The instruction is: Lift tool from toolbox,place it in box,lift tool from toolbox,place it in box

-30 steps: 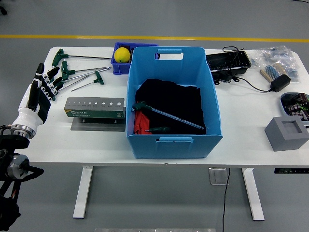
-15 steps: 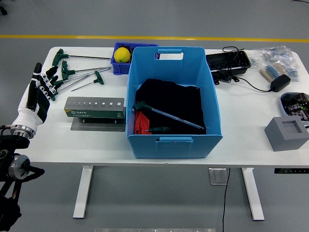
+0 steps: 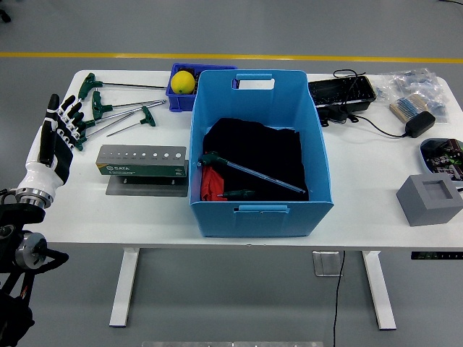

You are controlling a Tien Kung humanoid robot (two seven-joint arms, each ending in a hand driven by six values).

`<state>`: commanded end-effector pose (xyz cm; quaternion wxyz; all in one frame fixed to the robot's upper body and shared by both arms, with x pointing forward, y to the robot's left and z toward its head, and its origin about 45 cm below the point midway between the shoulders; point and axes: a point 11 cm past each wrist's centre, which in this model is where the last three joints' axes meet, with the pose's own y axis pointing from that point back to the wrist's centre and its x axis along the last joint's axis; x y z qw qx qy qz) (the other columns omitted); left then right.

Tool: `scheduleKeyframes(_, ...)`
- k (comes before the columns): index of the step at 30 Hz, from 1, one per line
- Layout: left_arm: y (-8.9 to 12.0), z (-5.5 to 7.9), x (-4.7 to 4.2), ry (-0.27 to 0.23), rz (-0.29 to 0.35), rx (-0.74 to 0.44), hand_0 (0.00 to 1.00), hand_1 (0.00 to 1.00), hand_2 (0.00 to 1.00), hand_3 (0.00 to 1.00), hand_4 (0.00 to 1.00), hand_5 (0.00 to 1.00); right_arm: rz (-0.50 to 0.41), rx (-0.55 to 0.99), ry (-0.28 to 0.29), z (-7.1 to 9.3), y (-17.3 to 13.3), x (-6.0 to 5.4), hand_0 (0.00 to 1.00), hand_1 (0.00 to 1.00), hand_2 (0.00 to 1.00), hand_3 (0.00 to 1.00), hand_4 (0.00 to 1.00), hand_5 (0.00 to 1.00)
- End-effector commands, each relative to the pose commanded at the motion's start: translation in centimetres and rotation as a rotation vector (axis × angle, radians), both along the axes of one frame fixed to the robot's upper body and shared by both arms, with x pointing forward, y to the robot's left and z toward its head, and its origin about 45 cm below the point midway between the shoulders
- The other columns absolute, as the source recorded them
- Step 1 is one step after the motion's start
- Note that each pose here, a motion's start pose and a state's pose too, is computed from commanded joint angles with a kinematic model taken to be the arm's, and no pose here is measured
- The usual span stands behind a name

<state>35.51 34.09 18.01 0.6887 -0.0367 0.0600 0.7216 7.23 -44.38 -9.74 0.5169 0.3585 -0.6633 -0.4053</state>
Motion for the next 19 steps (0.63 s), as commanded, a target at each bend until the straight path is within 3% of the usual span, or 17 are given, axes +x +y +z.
scheduleKeyframes(19,1.3,-0.5,-0.75,0.007,0.038,-0.009,0.976,0.998,0.998,0.977,0.930,0.998,0.006,0.004,0.021,-0.1,0.1,-0.7,0.649,0.624,0.698,0.559,0.764,0.674)
